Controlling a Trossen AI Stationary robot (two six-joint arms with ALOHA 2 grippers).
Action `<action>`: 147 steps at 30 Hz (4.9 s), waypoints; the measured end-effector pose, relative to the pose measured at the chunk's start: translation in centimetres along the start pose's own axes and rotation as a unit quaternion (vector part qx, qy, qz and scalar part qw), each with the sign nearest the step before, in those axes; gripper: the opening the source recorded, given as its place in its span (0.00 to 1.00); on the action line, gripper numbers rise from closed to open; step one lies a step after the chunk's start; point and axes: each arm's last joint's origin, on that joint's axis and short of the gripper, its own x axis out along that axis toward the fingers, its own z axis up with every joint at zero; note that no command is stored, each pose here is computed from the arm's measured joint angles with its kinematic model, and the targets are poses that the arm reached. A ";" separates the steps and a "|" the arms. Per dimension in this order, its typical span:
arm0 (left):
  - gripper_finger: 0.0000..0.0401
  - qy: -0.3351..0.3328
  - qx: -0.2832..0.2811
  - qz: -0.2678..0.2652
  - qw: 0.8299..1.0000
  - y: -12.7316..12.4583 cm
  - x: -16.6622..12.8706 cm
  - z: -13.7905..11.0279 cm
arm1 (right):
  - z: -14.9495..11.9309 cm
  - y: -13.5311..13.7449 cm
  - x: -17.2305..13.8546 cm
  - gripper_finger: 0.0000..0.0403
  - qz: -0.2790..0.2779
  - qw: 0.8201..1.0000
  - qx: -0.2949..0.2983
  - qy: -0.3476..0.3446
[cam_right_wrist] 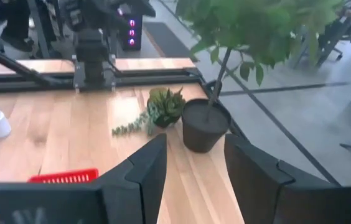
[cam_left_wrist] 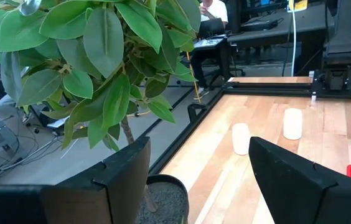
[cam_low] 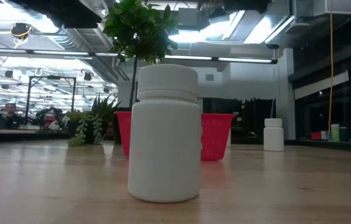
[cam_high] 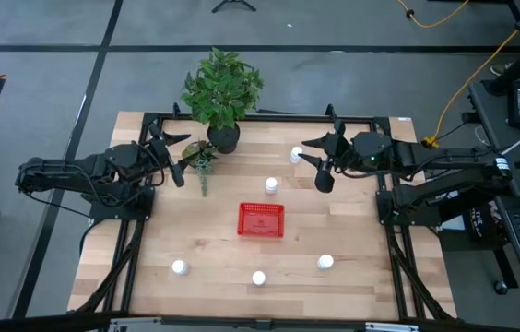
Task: Pick and place pill bottles into a basket
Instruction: Put the white medicine bottle into the red basket
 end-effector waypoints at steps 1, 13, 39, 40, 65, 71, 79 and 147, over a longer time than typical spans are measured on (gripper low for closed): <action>0.67 0.000 0.000 0.000 1.000 0.0 0.0 0.0 | -0.1 -0.1 0.0 0.40 -0.002 1.000 -0.001 0.005; 0.67 0.000 0.000 0.000 1.000 0.0 0.0 0.0 | -3.8 -2.2 0.0 0.47 0.051 0.978 0.042 0.199; 0.67 0.000 0.000 0.000 1.000 0.0 0.0 0.0 | -10.1 -3.7 4.6 0.88 -0.044 0.865 0.165 0.472; 0.67 0.000 0.000 0.000 1.000 0.0 0.0 0.0 | -10.5 -3.8 5.1 0.88 -0.048 0.857 0.174 0.483; 0.67 0.000 -0.001 0.000 1.000 0.0 0.0 0.0 | -15.3 -3.6 10.3 0.87 -0.072 0.798 0.193 0.567; 0.67 0.000 -0.001 0.000 1.000 0.0 0.0 0.0 | -15.8 -3.5 10.7 0.83 -0.065 0.791 0.192 0.577; 0.67 0.000 -0.013 0.000 1.000 0.0 0.0 0.0 | -15.8 -3.5 10.3 0.74 -0.062 0.782 0.198 0.588; 0.67 0.000 -0.046 0.000 0.999 0.0 0.0 0.0 | -5.6 12.2 15.7 0.38 0.054 0.855 0.102 0.506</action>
